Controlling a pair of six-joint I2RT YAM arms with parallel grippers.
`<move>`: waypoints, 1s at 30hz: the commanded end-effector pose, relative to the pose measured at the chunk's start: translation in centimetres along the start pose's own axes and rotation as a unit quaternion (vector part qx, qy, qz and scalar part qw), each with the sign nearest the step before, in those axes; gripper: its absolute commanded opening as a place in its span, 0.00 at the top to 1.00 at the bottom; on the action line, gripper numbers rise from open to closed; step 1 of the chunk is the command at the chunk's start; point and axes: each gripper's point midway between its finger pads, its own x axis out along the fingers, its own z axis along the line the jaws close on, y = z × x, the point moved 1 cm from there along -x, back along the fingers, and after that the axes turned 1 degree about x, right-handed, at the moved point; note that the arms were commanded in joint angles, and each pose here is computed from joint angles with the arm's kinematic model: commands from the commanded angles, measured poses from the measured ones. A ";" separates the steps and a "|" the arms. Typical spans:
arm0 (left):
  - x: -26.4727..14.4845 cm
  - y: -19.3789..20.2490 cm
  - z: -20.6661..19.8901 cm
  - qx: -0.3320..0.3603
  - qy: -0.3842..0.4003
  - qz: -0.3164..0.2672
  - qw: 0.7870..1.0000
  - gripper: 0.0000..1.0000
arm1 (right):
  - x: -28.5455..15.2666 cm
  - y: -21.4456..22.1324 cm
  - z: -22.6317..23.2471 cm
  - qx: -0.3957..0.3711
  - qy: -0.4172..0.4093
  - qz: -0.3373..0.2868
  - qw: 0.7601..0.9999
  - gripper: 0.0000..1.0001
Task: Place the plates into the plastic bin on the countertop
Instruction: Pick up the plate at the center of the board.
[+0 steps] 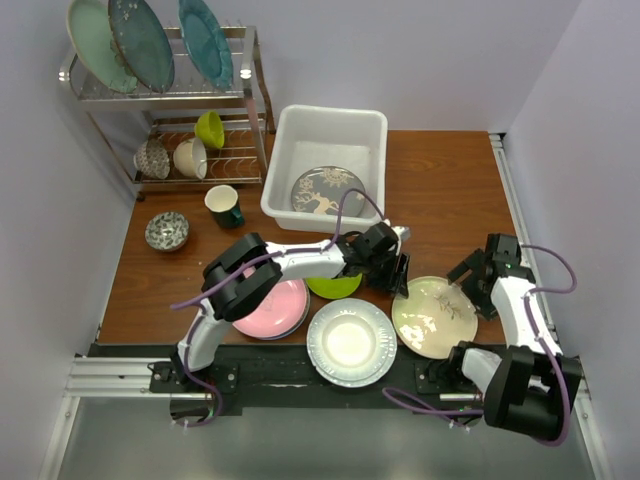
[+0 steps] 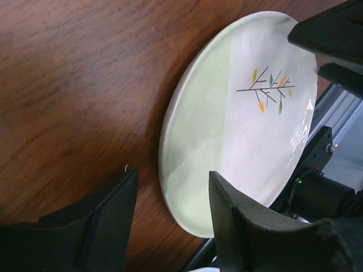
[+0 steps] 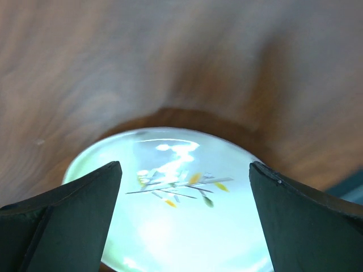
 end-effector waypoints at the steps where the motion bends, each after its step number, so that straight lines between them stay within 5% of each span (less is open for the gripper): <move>1: -0.2 -0.7 0.3 0.022 -0.015 -0.001 1.000 0.42 | -1.2 -0.5 -3.5 0.059 0.136 -0.005 0.989 0.01; 12: -0.4 -0.8 0.5 0.025 -0.014 0.003 1.000 0.42 | -0.3 3.6 -4.0 0.044 0.138 0.096 0.985 0.04; 24: -0.1 -0.5 0.2 0.011 0.008 0.009 1.000 0.48 | -1.5 4.1 4.3 0.003 -0.124 0.137 0.983 0.04; 30: 0.0 -0.3 -0.1 -0.002 0.026 0.012 1.000 0.52 | -0.9 4.4 4.8 -0.009 -0.139 0.151 0.979 0.04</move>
